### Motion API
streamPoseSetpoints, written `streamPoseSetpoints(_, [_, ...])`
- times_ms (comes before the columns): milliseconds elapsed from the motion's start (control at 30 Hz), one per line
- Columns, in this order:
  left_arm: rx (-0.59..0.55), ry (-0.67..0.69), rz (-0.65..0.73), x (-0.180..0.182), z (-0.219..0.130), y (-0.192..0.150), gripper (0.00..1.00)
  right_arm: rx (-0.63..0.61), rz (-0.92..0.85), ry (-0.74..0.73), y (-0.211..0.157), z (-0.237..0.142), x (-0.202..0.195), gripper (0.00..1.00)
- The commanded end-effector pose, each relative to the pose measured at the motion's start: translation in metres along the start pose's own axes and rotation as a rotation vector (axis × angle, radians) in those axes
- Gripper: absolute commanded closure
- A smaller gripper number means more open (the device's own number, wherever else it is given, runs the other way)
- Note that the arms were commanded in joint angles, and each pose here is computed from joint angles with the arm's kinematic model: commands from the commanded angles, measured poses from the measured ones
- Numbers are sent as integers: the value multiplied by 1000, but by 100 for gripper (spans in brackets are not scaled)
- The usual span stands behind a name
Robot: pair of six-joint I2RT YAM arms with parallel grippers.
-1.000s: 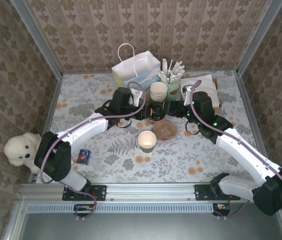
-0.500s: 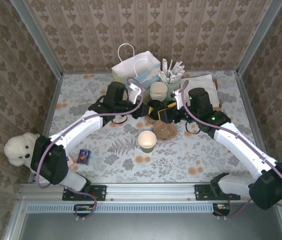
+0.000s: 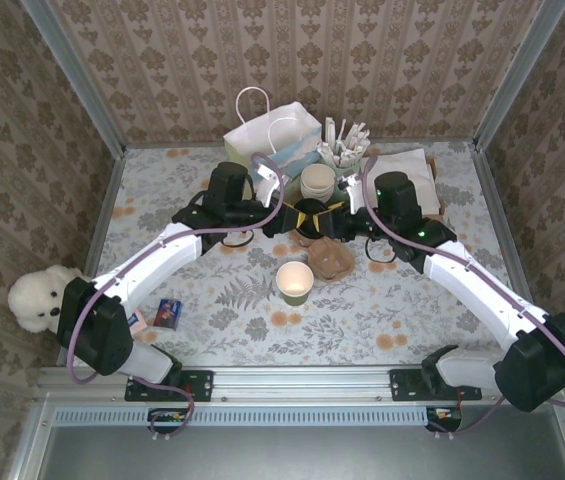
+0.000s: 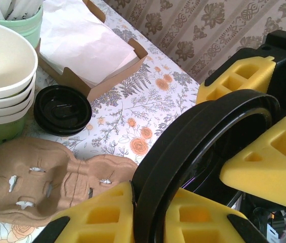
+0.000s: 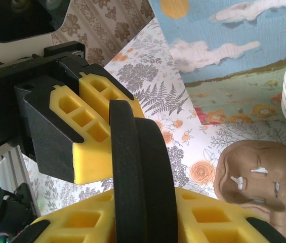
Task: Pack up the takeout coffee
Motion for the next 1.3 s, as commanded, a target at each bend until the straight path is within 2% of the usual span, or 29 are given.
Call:
streamPoseSetpoints(0, [-40,-30,45,-10,-10,11,85,-16,-23,45,11,-2,10,73])
streamPoseSetpoints(167, [-41,-35,40,-11,-11,10,85,3,-53,45,10,-4,11,83])
streamPoseSetpoints(300, [-46,-43,47,-14,-13,12,84,-11,-99,37,13,-8,14,87])
streamPoseSetpoints(367, [-51,-45,51,-16,-16,14,79,-18,-143,19,15,-10,16,88])
streamPoseSetpoints(467, [-64,-55,61,-21,-26,14,64,-27,-240,-39,21,-14,19,90])
streamPoseSetpoints(567, [-96,-60,94,-26,-44,11,43,-36,-348,-108,29,-20,21,92])
streamPoseSetpoints(700, [-154,-13,108,-25,-72,6,14,-35,-606,-220,37,-21,32,92])
streamPoseSetpoints(800, [-195,59,96,-21,-92,5,1,-40,-822,-306,41,-19,43,92])
streamPoseSetpoints(1000, [-241,284,18,1,-123,8,0,-113,-1246,-475,53,-16,69,95])
streamPoseSetpoints(1133, [-280,319,-81,9,-136,15,0,-156,-1581,-568,47,-5,84,96])
streamPoseSetpoints(1267, [-273,309,-141,8,-145,21,0,-226,-1859,-581,36,3,95,98])
Point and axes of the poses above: each hand's point on the last joint's axis, 136 mm out from that joint toward the fingers, its own z axis out along the fingers, its own x axis along the line the jaws close on, y = z × x, the point moved 6 cm from there along -z, back along the fingers, and after that the axes turned 5 degrees about z, right-handed, at the moved point
